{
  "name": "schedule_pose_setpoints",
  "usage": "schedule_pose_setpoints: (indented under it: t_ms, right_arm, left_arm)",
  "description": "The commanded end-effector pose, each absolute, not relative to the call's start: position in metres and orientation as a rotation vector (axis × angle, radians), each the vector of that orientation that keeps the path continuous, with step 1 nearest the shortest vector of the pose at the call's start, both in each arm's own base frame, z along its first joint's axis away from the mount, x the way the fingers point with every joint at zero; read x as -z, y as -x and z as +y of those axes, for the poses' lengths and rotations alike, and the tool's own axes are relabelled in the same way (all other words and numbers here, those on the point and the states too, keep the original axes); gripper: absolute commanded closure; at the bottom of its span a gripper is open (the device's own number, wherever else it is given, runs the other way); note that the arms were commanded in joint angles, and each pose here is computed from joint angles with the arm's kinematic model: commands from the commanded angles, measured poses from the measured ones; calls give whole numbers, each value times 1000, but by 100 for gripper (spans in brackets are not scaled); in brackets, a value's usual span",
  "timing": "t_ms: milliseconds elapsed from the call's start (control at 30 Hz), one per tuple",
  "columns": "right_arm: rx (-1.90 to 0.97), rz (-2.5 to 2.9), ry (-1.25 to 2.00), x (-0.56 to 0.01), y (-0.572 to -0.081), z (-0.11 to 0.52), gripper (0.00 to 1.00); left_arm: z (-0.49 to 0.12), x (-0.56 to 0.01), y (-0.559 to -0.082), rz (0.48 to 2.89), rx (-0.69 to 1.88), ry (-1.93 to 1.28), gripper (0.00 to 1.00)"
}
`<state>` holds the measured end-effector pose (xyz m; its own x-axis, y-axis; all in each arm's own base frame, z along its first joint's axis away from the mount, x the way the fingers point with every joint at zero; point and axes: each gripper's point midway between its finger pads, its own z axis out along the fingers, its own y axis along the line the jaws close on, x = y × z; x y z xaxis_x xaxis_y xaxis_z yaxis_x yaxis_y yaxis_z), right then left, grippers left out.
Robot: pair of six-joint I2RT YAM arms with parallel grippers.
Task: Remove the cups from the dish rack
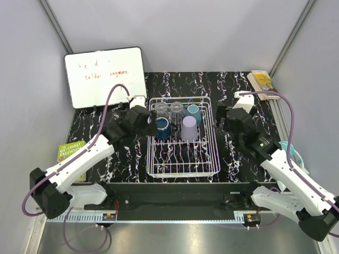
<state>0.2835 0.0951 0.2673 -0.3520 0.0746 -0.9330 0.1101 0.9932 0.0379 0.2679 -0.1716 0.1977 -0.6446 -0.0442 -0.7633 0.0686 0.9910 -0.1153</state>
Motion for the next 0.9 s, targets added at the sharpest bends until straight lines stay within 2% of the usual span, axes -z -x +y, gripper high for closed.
schedule_pose_setpoints:
  t_ms: [0, 267, 433, 600, 867]
  right_arm:
    - [-139, 1923, -59, -278, -282, 124, 0]
    - [-238, 1940, -102, -288, -297, 150, 0]
    - [-210, 2082, -17, -269, -309, 174, 0]
    - [-292, 2130, 18, -261, -312, 197, 0]
    - [-210, 2204, 106, -217, -310, 239, 0]
  left_arm:
    - [-175, -215, -283, 2234, 231, 34, 1]
    - [-142, -221, -263, 2153, 218, 60, 1]
    - [-133, -230, -252, 2110, 253, 55, 1]
    - [-135, -214, -247, 2155, 270, 90, 1]
    - [-140, -196, -245, 2214, 265, 84, 1]
